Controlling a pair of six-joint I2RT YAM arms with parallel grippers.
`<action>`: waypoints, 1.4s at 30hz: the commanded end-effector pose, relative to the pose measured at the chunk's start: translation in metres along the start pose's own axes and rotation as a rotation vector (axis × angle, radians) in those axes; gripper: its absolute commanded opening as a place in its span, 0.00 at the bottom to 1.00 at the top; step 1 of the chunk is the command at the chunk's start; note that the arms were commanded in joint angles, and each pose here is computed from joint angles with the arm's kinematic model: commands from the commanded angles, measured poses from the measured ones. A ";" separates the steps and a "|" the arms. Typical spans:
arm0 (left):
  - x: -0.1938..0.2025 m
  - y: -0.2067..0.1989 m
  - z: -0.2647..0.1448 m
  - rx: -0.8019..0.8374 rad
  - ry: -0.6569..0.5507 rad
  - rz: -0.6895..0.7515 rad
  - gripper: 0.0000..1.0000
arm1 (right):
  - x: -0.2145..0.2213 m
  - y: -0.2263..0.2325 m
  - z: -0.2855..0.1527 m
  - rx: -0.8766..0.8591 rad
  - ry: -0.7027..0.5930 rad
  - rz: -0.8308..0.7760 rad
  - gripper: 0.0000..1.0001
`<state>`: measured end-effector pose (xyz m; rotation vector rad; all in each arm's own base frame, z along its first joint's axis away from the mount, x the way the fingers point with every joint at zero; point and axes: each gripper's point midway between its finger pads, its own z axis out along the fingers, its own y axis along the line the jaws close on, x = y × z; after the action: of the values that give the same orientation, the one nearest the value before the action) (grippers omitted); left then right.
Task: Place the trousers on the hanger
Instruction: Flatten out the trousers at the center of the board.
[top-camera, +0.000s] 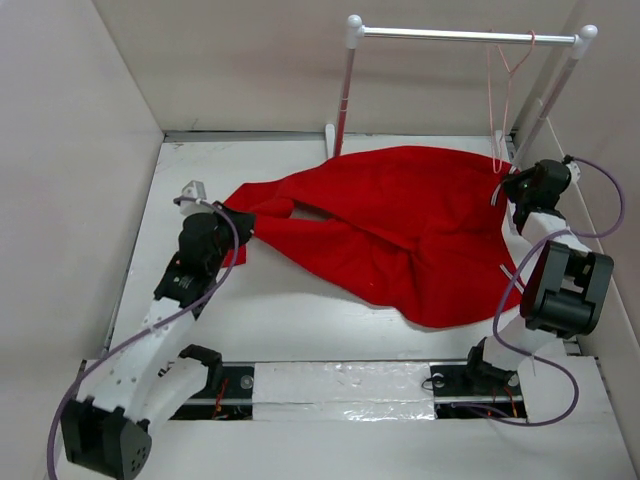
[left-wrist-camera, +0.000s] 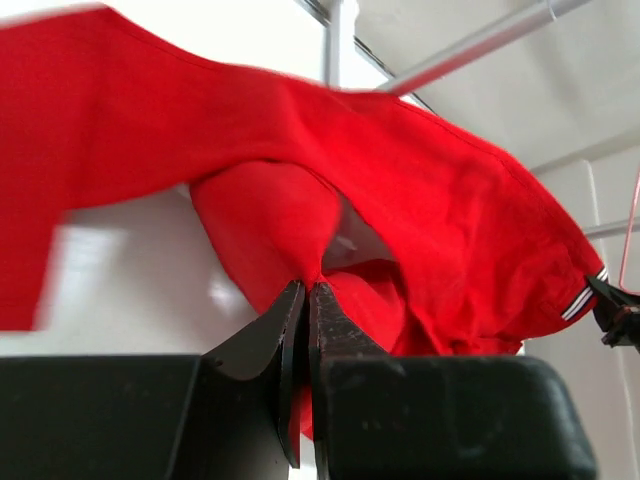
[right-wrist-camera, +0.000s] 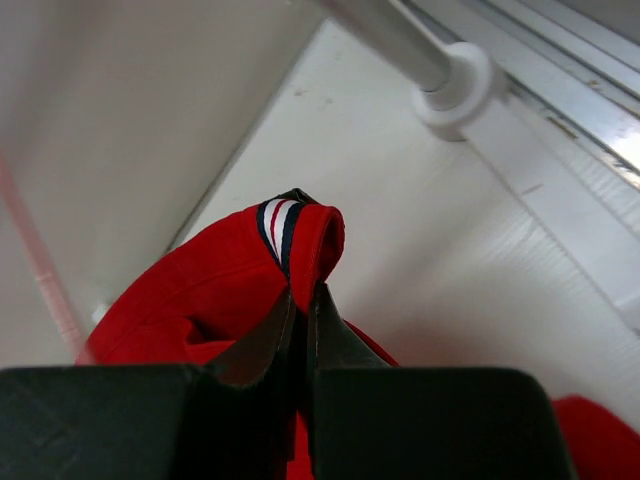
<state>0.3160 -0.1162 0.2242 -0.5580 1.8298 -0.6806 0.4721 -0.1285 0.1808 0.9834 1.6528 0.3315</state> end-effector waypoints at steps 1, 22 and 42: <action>-0.023 0.009 -0.036 -0.042 -0.042 0.047 0.00 | -0.026 -0.015 0.017 0.051 -0.081 0.014 0.00; -0.053 0.015 -0.120 -0.126 -0.105 0.121 0.24 | -0.014 -0.003 -0.029 0.066 -0.135 -0.026 0.84; -0.056 0.034 -0.037 -0.240 -0.213 0.024 0.38 | 0.288 0.190 -0.231 -0.779 0.464 -0.662 0.00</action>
<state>0.2665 -0.0480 0.2438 -0.6704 1.8062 -0.3816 0.3563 0.2108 0.1965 0.0586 1.8861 0.6918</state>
